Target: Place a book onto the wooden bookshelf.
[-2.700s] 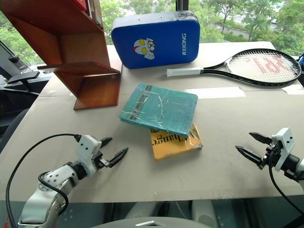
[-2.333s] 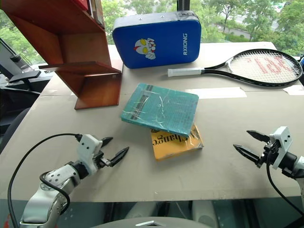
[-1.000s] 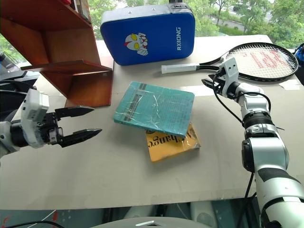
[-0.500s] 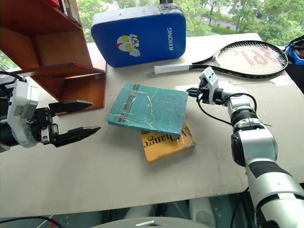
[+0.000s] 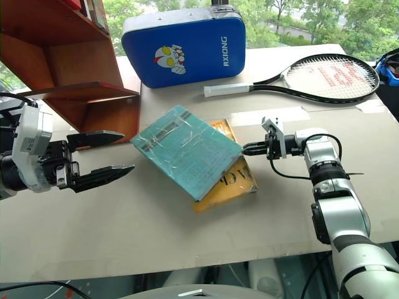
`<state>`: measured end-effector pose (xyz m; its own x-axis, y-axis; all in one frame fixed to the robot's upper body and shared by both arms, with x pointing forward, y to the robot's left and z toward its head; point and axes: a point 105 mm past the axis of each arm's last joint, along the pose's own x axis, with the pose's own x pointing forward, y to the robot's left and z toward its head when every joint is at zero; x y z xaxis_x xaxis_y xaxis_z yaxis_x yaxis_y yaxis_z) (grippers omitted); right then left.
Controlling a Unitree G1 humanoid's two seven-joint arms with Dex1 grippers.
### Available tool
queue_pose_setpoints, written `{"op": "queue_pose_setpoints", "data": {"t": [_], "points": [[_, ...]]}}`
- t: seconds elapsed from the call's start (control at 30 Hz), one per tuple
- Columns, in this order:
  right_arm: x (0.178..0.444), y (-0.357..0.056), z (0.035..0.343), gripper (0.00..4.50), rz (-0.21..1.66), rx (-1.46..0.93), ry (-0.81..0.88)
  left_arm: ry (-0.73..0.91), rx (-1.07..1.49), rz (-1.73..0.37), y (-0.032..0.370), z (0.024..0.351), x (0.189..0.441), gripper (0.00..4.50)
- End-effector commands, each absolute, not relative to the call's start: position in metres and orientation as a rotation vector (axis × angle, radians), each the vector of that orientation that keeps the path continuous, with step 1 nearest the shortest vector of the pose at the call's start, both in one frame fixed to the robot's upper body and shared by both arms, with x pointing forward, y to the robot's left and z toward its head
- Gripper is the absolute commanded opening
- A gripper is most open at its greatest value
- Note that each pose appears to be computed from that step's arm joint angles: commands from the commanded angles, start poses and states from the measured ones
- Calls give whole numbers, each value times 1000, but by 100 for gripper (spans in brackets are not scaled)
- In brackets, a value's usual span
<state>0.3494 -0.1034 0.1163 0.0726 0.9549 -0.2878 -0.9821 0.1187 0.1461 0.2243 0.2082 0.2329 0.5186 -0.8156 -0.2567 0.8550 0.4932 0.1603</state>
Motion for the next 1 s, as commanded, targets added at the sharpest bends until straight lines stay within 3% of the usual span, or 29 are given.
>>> {"op": "queue_pose_setpoints", "data": {"t": [0.03, 0.17, 0.37, 0.57, 0.67, 0.8, 0.9, 1.0], "points": [[333, -92, 129, 13, 1528, -104, 318, 178, 305, -1024, 210, 235, 222, 450], [321, -87, 131, 13, 1528, -107, 311, 275, 334, -1006, 221, 225, 218, 450], [326, -107, 136, 13, 1413, -116, 274, 338, 336, -975, 232, 214, 212, 450], [322, -136, 162, 13, 1311, -117, 119, 365, 242, -826, 238, 181, 216, 450], [309, -148, 178, 89, 1289, -119, 62, 402, 159, -699, 246, 156, 217, 450], [292, -162, 195, 299, 1252, -165, 27, 500, 66, -625, 247, 118, 208, 450], [279, -169, 205, 432, 1237, -175, 21, 463, -187, -639, 224, 109, 212, 450], [265, -170, 208, 443, 1239, -188, 32, 436, -384, -656, 204, 104, 218, 450]]}}
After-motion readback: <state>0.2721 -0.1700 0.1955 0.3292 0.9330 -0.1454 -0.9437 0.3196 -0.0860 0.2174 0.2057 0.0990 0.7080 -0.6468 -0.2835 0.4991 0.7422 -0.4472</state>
